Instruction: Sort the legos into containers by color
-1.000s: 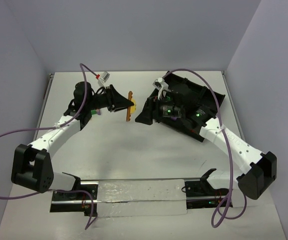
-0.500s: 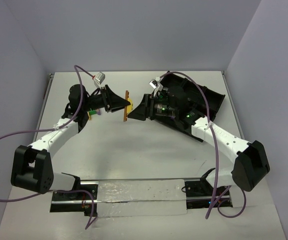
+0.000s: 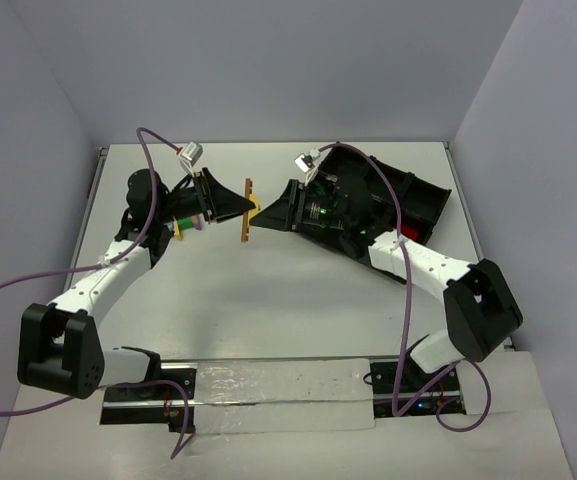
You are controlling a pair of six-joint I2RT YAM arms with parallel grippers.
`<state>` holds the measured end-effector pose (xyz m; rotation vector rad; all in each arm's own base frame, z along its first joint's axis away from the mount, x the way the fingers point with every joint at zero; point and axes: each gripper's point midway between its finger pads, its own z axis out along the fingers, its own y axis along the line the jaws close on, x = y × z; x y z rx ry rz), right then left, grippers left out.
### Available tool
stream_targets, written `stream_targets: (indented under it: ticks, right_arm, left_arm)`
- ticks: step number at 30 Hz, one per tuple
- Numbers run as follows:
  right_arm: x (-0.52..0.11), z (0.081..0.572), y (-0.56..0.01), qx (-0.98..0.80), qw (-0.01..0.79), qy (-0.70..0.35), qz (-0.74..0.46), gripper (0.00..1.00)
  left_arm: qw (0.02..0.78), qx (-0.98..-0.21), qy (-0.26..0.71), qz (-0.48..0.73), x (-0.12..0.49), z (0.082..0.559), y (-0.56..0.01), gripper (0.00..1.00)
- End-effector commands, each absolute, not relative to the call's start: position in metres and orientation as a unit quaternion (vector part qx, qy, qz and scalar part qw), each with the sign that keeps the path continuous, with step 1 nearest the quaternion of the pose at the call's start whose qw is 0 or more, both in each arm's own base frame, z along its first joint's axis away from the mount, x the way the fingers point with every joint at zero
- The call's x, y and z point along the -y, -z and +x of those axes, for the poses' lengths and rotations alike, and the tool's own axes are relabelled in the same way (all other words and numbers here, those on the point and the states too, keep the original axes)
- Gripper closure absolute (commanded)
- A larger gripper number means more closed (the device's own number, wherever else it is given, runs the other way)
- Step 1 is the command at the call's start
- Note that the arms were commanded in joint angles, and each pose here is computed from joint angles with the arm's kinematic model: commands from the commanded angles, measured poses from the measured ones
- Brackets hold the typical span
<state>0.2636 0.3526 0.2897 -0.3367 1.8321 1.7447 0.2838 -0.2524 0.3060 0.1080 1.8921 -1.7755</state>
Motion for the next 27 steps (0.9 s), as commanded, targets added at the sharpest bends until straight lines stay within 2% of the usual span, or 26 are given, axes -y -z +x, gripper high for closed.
stream_targets:
  ticks: [1, 5, 12, 17, 20, 22, 23, 24, 25, 27]
  right_arm:
    - [-0.355, 0.26, -0.32, -0.636, 0.307, -0.692, -0.15, 0.49]
    - [-0.357, 0.258, -0.319, -0.632, 0.296, -0.701, -0.15, 0.52]
    - [-0.36, 0.254, -0.325, -0.614, 0.287, -0.718, -0.157, 0.49]
    - [-0.363, 0.253, -0.329, -0.609, 0.285, -0.723, -0.162, 0.51]
    - [-0.364, 0.255, -0.329, -0.608, 0.284, -0.724, -0.162, 0.67]
    - [-0.364, 0.256, -0.327, -0.61, 0.283, -0.723, -0.157, 0.88]
    - [-0.364, 0.256, -0.325, -0.611, 0.281, -0.723, -0.155, 0.95]
    - [-0.365, 0.256, -0.323, -0.614, 0.279, -0.722, -0.153, 1.0]
    - [-0.364, 0.257, -0.32, -0.617, 0.277, -0.722, -0.149, 1.0]
    - [-0.364, 0.258, -0.317, -0.619, 0.278, -0.72, -0.145, 1.0]
  left_arm:
    - [0.293, -0.682, 0.666, 0.074, 0.248, 0.274, -0.327, 1.0]
    - [0.292, -0.683, 0.665, 0.075, 0.247, 0.274, -0.327, 1.0]
    - [0.291, -0.683, 0.666, 0.075, 0.247, 0.275, -0.326, 1.0]
    - [0.29, -0.686, 0.664, 0.074, 0.247, 0.275, -0.324, 1.0]
    - [0.289, -0.687, 0.663, 0.072, 0.247, 0.276, -0.323, 1.0]
    - [0.29, -0.689, 0.66, 0.069, 0.246, 0.277, -0.323, 1.0]
    - [0.291, -0.691, 0.658, 0.068, 0.246, 0.279, -0.322, 1.0]
    - [0.293, -0.693, 0.655, 0.068, 0.246, 0.28, -0.321, 1.0]
    - [0.294, -0.696, 0.652, 0.068, 0.246, 0.281, -0.319, 0.99]
    - [0.293, -0.702, 0.646, 0.065, 0.246, 0.283, -0.316, 0.88]
